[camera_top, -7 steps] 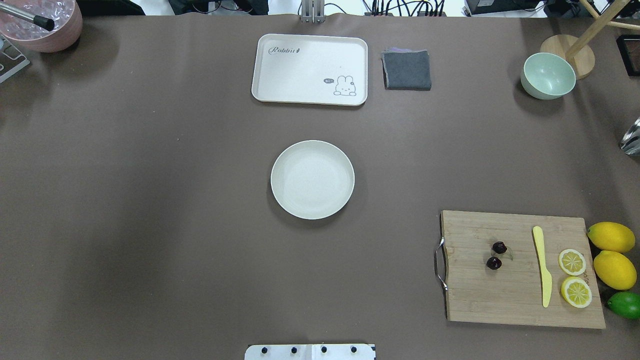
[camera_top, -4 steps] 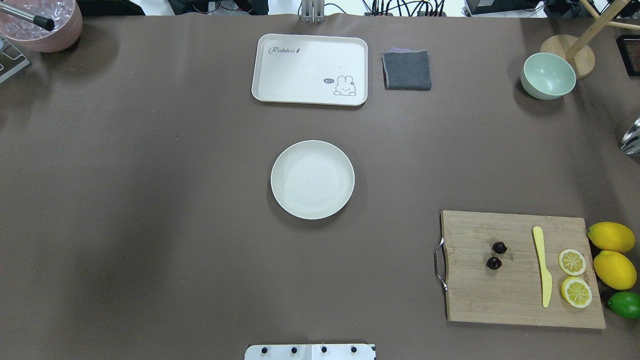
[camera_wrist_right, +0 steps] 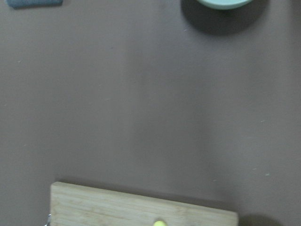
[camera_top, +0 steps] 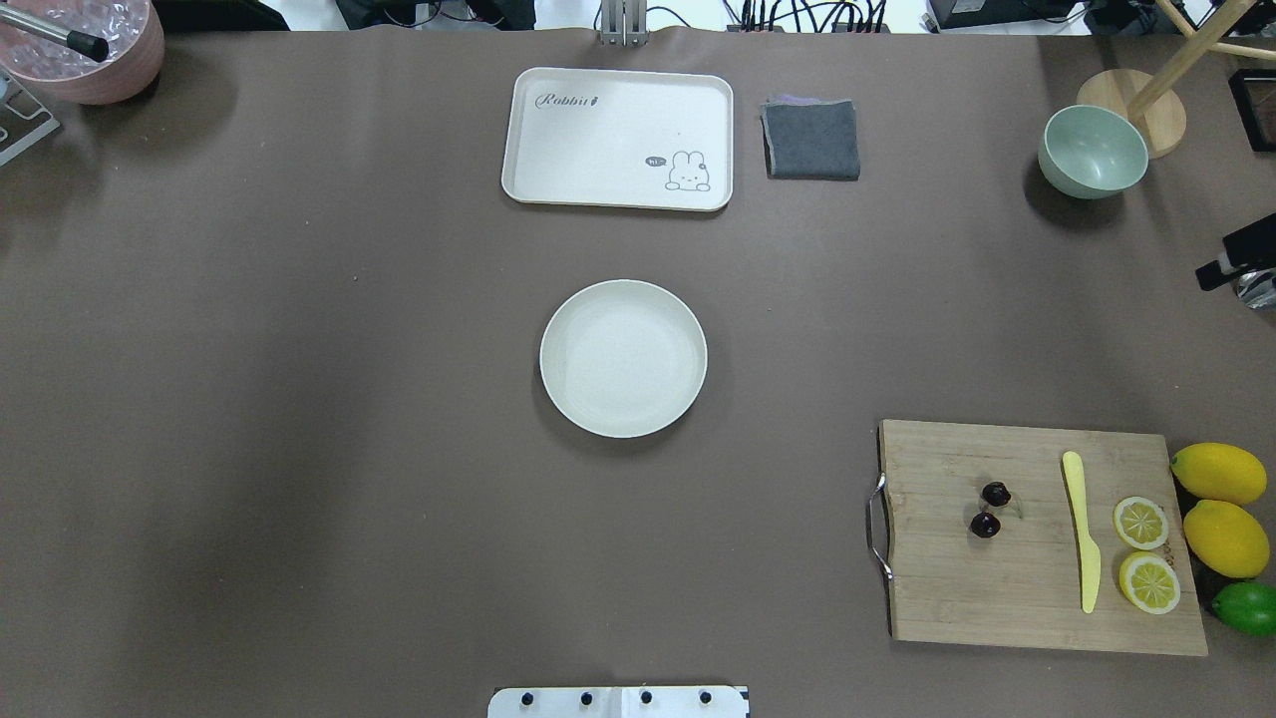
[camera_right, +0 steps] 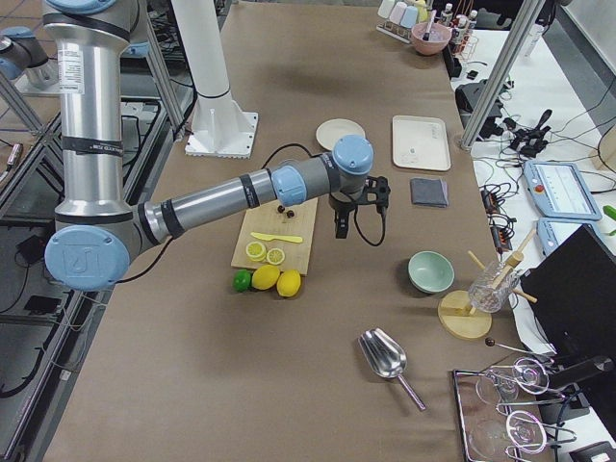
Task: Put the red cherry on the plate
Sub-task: 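Move the right gripper over the dark cherries on the cutting board, then lower the right gripper and pinch one dark red cherry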
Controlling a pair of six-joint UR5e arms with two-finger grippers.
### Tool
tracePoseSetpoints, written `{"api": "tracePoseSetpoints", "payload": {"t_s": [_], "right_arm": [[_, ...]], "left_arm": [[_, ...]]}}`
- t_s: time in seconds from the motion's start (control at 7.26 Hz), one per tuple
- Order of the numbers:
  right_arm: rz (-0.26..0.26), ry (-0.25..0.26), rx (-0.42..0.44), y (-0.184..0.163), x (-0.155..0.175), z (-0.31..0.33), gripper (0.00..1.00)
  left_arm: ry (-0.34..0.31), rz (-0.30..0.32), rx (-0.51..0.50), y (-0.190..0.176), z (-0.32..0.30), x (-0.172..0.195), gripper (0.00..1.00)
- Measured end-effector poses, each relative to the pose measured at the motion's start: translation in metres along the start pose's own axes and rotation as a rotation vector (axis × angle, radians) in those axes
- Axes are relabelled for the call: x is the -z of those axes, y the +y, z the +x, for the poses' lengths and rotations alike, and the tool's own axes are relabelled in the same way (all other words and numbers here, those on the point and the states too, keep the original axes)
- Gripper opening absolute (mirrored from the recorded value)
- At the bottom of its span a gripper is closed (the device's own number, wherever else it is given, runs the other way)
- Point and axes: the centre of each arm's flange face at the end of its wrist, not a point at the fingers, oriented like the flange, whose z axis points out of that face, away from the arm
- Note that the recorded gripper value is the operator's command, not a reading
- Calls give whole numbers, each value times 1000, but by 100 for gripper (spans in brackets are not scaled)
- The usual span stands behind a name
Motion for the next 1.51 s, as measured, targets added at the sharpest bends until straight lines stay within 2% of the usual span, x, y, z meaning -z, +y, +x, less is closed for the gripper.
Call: {"api": "tracePoseSetpoints", "payload": {"t_s": [0.28,0.96,1.51], "right_arm": [[-24,16,-38,27,-47,-54,100],[-23,133,-100,88,-131,-90,100],[-22,179,-107,121,-175,-105,100]], "left_arm": [[1,5,-2,0,1,1,99],[1,11,-5,-1,5,3,99],[0,20,-15,-1,6,4,99]]}}
